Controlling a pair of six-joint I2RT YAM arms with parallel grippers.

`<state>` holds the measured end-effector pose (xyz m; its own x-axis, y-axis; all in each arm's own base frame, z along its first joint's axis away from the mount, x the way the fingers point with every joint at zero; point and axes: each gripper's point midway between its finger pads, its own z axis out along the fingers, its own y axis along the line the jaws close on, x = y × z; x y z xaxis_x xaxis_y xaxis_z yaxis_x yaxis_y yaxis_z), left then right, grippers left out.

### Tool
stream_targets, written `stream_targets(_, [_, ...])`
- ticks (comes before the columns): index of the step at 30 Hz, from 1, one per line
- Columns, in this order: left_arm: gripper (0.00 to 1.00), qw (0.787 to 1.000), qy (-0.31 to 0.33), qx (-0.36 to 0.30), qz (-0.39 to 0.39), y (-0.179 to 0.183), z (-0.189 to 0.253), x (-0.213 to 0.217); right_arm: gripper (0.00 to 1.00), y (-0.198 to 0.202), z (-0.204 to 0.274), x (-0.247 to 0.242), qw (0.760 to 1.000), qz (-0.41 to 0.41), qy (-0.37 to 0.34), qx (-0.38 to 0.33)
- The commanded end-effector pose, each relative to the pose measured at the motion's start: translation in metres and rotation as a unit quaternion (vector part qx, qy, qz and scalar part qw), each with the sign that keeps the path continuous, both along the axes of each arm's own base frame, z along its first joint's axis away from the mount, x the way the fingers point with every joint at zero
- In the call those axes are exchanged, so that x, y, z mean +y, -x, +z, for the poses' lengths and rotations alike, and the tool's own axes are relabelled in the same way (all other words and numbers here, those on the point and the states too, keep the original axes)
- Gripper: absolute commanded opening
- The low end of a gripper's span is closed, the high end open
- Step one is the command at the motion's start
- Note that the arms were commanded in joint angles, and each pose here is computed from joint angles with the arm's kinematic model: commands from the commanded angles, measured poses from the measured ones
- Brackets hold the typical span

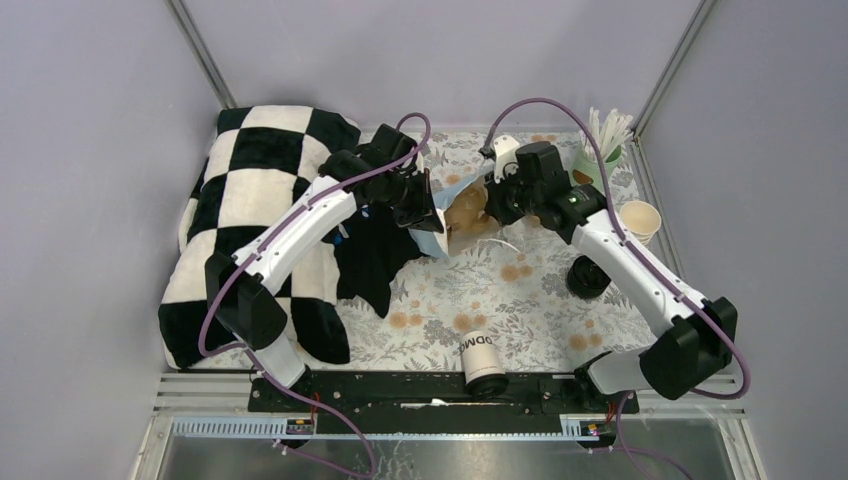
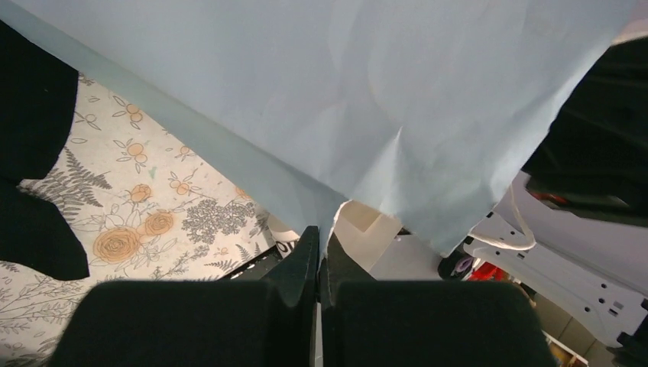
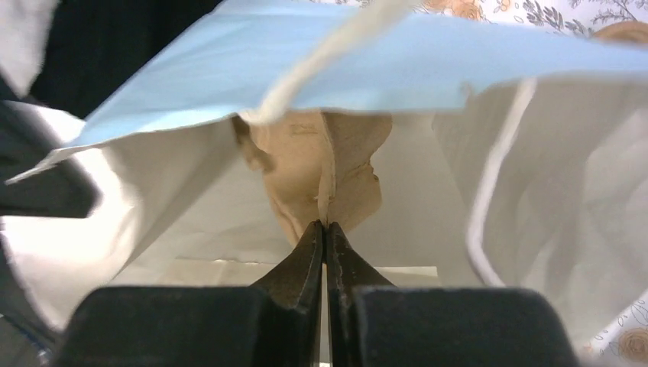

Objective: Pack the takeout coffee

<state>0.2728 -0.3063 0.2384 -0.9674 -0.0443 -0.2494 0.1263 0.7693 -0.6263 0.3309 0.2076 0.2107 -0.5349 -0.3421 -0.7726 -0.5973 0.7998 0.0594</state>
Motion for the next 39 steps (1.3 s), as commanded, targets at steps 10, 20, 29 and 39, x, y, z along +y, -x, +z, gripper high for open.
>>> stream_targets(10, [0.00, 0.993, 0.098, 0.048, -0.051, 0.025, 0.040, -0.021, 0.00, 0.034, 0.028, -0.028, 0.997, -0.065, 0.004, 0.050])
stream_targets(20, [0.00, 0.985, 0.142, 0.090, -0.039, 0.021, 0.037, -0.030, 0.00, 0.026, 0.018, -0.046, 0.988, -0.139, 0.034, 0.063])
stream_targets(29, [0.00, 0.986, 0.127, 0.112, -0.002, 0.004, 0.010, -0.005, 0.10, -0.001, -0.023, -0.036, 0.985, -0.123, 0.083, 0.090])
stream_targets(39, [0.00, 0.989, 0.119, 0.090, 0.007, -0.007, 0.016, 0.003, 0.51, -0.024, 0.018, -0.051, 0.974, -0.189, 0.122, 0.035])
